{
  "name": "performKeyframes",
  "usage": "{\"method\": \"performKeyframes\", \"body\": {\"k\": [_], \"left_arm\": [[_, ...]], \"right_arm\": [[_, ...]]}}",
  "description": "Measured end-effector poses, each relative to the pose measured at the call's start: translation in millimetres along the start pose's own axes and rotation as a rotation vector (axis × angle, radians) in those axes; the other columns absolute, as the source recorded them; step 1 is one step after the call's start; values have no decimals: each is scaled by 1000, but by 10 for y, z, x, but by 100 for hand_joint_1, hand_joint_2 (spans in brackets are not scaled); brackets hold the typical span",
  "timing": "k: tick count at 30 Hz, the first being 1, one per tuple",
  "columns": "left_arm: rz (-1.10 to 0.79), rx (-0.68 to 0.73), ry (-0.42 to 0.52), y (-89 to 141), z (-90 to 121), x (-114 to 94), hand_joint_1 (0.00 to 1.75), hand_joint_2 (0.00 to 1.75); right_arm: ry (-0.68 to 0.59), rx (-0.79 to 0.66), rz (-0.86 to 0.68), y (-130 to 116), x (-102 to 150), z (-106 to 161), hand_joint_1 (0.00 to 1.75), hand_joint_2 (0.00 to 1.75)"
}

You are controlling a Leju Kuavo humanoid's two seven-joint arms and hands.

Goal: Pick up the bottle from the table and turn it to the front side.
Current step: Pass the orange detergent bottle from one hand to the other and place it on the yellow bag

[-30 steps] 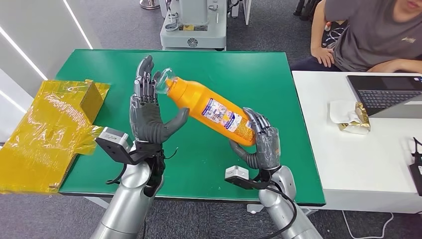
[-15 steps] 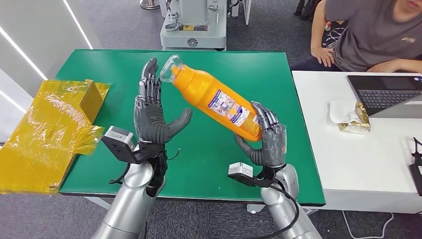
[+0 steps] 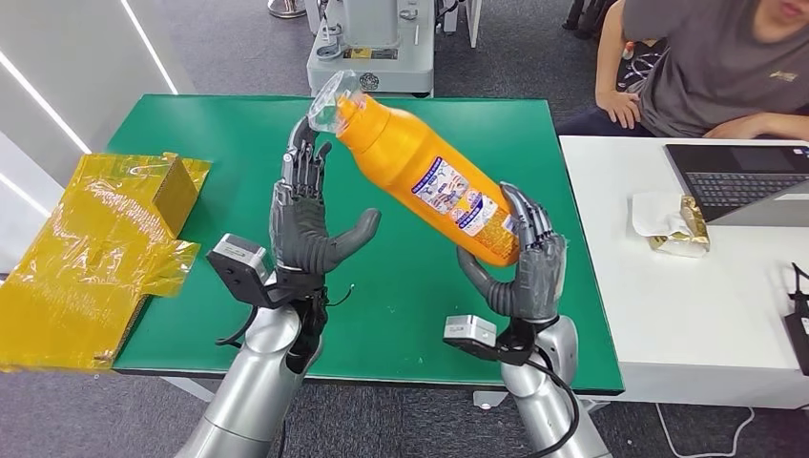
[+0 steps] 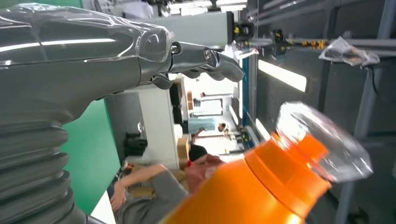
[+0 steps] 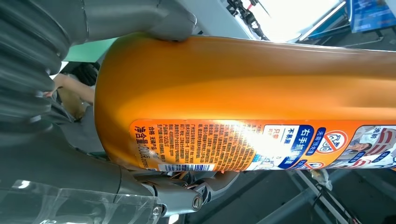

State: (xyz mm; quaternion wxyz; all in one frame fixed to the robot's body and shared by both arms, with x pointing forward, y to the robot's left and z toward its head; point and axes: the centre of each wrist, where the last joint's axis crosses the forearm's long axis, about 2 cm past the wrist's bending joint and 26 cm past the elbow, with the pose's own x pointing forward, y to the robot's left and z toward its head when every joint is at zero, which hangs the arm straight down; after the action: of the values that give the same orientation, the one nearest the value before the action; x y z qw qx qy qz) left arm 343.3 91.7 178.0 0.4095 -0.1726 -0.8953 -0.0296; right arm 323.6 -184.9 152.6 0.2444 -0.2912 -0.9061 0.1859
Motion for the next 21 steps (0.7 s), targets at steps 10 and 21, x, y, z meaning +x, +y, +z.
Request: {"method": "performKeyframes", "body": {"k": [10,21], "left_arm": [[26,-48,-44,-110,-71,87,0,175],[55,-54,-67,-186,-174,138,0,175]], "right_arm": [[58,39,-33,122,-80,54,175,175],[38,60,-73,289,-59,-180,175,175]]}}
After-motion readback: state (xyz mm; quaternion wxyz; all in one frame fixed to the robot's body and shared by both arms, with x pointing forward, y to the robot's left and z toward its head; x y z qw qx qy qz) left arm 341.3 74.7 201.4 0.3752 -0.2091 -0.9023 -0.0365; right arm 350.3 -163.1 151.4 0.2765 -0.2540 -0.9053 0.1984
